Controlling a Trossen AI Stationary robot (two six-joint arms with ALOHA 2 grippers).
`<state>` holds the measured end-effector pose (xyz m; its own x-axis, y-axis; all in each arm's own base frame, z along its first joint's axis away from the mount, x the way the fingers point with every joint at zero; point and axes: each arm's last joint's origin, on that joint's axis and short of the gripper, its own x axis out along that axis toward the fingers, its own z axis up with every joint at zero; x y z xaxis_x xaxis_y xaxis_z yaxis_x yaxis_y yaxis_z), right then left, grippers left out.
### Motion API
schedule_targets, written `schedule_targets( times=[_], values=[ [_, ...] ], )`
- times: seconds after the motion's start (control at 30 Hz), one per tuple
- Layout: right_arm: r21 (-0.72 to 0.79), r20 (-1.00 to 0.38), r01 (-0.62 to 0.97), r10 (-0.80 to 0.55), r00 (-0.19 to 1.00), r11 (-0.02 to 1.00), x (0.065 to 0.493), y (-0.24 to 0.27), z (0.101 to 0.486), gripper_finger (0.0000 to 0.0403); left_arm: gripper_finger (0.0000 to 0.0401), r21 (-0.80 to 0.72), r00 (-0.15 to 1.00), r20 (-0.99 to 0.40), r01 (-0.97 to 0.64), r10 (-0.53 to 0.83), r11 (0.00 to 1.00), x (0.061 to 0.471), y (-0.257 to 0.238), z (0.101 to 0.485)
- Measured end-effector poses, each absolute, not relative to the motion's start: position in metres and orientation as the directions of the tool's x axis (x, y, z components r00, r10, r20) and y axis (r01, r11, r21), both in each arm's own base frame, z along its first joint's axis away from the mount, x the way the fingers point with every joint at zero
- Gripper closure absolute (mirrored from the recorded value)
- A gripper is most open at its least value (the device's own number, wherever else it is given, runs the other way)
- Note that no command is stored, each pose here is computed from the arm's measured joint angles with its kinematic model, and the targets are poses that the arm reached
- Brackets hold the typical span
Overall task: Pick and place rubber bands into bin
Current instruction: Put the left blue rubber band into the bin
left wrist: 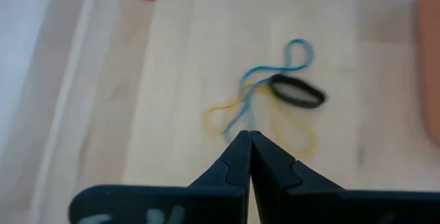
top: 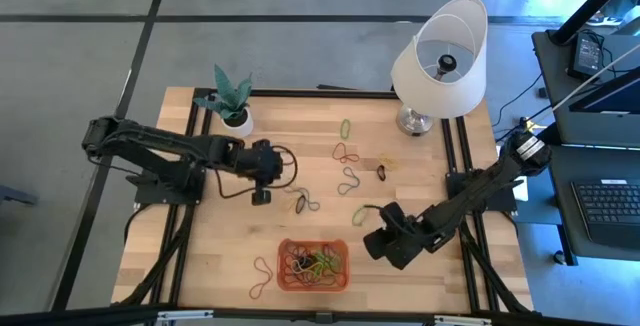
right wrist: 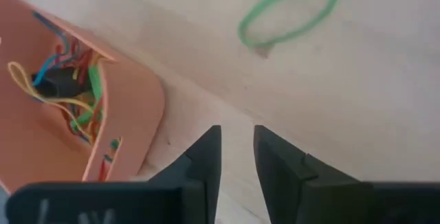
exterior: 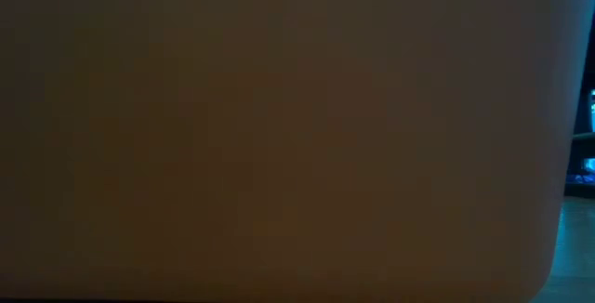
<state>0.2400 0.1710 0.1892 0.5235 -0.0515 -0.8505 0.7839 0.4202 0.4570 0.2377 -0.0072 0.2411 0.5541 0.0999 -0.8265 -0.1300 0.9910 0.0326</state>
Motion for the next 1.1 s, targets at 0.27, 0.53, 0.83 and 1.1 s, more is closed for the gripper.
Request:
schedule_targets(
  times=[0.27, 0.53, 0.83, 1.1],
  values=[
    [0.502, -0.847, 0.789, 0.018, 0.531, 0.353, 0.238, 0.17, 0.174, 0.0313, 0.0355, 0.039, 0.517, -0.849, -0.147, 0.11, 0.988, 0.236, 0.014, 0.238],
    [0.503, -0.847, 0.797, 0.006, 0.532, 0.333, 0.242, 0.164, 0.173, 0.0313, 0.0279, 0.08, 0.506, -0.843, -0.214, 0.181, 0.973, 0.247, 0.016, 0.229],
    [0.503, -0.846, 0.804, -0.009, 0.533, 0.317, 0.245, 0.158, 0.173, 0.0313, 0.0269, 0.072, 0.429, -0.888, -0.229, 0.168, 0.971, 0.258, 0.016, 0.207],
    [0.524, -0.834, 0.793, -0.002, 0.552, 0.312, 0.247, 0.159, 0.174, 0.0313, 0.0274, -0.018, 0.474, -0.874, -0.248, 0.105, 0.969, 0.252, 0.014, 0.163]
  ],
)
